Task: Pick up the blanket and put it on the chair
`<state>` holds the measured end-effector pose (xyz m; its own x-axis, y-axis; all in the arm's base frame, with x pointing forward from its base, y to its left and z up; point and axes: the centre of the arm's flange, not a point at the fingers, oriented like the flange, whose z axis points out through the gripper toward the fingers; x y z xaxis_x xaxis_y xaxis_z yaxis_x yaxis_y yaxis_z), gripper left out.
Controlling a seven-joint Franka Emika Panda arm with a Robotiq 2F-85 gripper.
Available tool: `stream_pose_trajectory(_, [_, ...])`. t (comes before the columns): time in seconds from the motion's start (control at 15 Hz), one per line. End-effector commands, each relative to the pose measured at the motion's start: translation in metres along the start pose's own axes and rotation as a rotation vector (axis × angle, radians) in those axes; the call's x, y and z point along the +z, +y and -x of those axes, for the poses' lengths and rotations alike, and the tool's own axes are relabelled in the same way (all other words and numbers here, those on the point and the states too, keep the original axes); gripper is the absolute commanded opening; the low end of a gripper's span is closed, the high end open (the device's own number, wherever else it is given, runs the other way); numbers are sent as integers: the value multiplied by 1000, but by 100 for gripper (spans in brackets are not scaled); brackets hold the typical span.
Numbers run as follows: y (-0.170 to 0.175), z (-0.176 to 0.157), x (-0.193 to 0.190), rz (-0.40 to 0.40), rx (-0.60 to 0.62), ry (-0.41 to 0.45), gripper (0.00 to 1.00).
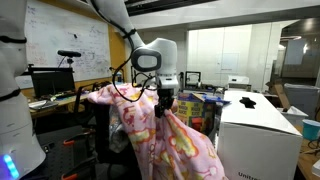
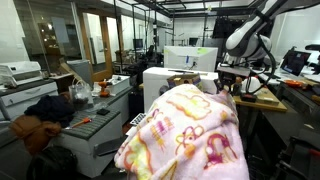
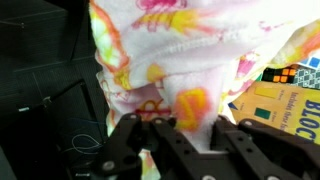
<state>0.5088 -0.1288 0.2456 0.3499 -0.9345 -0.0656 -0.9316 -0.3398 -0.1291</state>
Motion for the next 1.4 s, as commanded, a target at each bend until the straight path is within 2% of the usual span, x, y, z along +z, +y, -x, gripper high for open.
stream_pose_trajectory(0.0, [-7,21,-75,-19,-90,-9,1])
stream_pose_trajectory(0.2, [-24,43,-121,-55,-156,-7,1])
stream_pose_trajectory(0.6, [-81,122,-202,-115,-348,-27,1])
stream_pose_trajectory(1.2, [-155,241,-283,-169,-629,-9,1])
stream_pose_trajectory(1.33, [-166,266,-298,-202,-685,-1,1])
